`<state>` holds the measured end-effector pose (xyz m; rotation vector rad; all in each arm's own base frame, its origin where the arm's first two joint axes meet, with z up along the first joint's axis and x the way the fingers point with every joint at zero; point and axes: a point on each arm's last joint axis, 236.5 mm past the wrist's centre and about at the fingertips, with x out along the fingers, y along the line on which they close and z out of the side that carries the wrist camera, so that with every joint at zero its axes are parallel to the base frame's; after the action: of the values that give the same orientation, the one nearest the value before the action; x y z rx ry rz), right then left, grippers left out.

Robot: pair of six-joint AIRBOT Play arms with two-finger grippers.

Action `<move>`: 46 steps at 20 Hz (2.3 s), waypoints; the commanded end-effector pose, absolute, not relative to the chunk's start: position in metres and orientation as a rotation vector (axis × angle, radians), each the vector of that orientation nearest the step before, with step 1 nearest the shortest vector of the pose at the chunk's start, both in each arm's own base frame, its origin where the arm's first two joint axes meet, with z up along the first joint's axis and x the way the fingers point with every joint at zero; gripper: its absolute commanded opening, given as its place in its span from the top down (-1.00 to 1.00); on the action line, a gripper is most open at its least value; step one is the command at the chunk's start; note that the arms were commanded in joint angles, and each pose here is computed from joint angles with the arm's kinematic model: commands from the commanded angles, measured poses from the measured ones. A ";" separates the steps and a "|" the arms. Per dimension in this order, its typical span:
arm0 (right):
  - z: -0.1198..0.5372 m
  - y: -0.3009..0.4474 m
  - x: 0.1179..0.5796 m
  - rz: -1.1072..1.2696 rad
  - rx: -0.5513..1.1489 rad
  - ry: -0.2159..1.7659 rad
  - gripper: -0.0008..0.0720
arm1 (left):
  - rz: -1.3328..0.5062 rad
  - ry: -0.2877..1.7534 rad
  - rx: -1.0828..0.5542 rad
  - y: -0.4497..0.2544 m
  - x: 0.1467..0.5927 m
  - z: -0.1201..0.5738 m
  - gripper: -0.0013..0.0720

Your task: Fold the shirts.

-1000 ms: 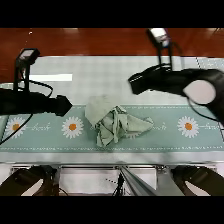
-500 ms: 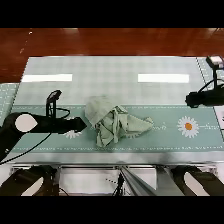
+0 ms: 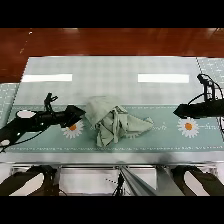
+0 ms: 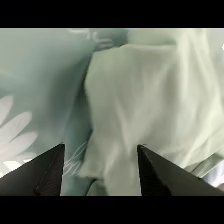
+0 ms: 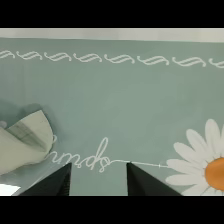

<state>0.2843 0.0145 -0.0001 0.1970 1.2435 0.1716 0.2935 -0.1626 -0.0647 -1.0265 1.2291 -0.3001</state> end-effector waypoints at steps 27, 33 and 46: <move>-0.112 0.128 0.261 0.207 0.563 1.324 -0.33 | -0.951 1.196 -1.159 -0.238 0.329 0.009 0.90; -0.115 0.196 0.271 0.354 0.547 1.304 0.85 | -0.956 1.185 -1.156 -0.237 0.331 0.012 0.90; 0.297 0.093 0.358 0.371 0.125 0.285 0.86 | -0.906 0.731 -0.167 -0.161 0.355 0.261 0.91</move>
<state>0.3712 0.1063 0.2388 0.1987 0.3910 0.3873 0.3512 -0.1992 0.2308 -0.4367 0.7299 -1.1676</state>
